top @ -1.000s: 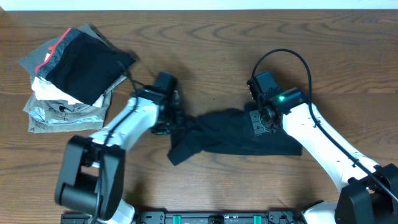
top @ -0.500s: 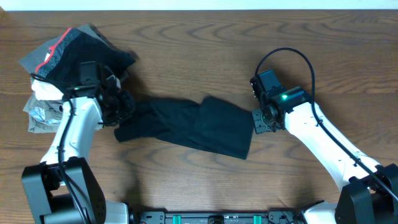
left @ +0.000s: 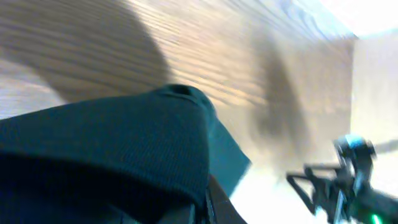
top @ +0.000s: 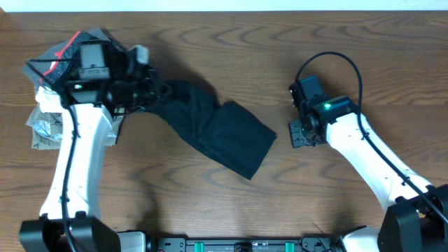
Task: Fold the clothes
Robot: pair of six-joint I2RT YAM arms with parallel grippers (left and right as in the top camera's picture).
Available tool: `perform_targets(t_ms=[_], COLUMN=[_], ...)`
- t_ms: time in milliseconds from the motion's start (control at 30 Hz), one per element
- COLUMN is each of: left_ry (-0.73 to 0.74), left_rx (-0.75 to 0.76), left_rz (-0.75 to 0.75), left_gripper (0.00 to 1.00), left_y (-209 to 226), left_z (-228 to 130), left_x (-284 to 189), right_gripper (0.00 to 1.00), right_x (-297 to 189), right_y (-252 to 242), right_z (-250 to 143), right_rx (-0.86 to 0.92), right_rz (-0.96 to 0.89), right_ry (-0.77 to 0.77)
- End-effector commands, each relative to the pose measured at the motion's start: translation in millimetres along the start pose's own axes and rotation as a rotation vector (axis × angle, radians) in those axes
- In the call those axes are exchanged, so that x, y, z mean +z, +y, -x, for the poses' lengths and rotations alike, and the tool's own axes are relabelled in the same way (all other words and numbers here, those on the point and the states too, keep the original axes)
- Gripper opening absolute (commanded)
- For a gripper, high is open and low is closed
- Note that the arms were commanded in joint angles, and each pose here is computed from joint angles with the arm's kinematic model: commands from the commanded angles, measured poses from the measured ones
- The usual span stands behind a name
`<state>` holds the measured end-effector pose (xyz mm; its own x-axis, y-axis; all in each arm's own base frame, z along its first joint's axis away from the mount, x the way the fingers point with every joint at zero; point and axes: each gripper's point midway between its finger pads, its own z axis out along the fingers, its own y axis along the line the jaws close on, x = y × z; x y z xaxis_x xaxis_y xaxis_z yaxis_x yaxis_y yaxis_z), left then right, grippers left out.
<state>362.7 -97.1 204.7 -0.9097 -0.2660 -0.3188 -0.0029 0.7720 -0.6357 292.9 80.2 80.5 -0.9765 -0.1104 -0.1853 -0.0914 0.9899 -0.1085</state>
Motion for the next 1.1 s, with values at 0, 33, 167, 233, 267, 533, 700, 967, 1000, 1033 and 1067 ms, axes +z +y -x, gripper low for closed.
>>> perform_targets(t_ms=[0,33,167,233,267,533,700,967,1000,1033,1067], left_ry=[0.067,0.087,0.166,0.212,0.237,0.351,0.356,0.311,0.308,0.308,0.308], left_rx=[0.087,0.111,0.204,0.250,0.275,0.399,0.431,0.460,0.460,0.454,0.443], left_rz=[-0.006,0.022,0.141,0.177,0.180,0.210,0.180,0.123,0.121,0.122,0.123], left_gripper=[0.06,0.06,0.06,0.06,0.06,0.06,0.06,0.06,0.06,0.06,0.06], left_y=[-26,-29,-36,-42,-47,-70,-84,-105,-105,-105,-105], left_z=[-20,-29,-62,-80,-90,-141,-152,-152,-152,-152,-152], left_x=[14,21,39,47,51,85,102,122,122,122,122], right_gripper=[0.57,0.58,0.58,0.58,0.58,0.58,0.58,0.58,0.58,0.58,0.58], right_x=[-1,-1,-1,-1,-1,-1,-1,-1,-1,-1,-1], right_y=[-8,-9,-9,-9,-9,-8,-8,-8,-8,-8,-8], right_z=[1,0,0,0,1,0,-1,-1,-1,-1,-1], right_rx=[0.041,0.041,0.041,0.041,0.041,0.041,0.041,0.041,0.041,0.041,0.041], right_rz=[-0.010,-0.012,-0.012,-0.012,-0.011,-0.008,-0.008,-0.006,-0.005,-0.005,-0.005], right_ry=[-0.006,-0.003,-0.002,-0.003,-0.004,0.000,0.002,0.003,0.003,0.002,0.002])
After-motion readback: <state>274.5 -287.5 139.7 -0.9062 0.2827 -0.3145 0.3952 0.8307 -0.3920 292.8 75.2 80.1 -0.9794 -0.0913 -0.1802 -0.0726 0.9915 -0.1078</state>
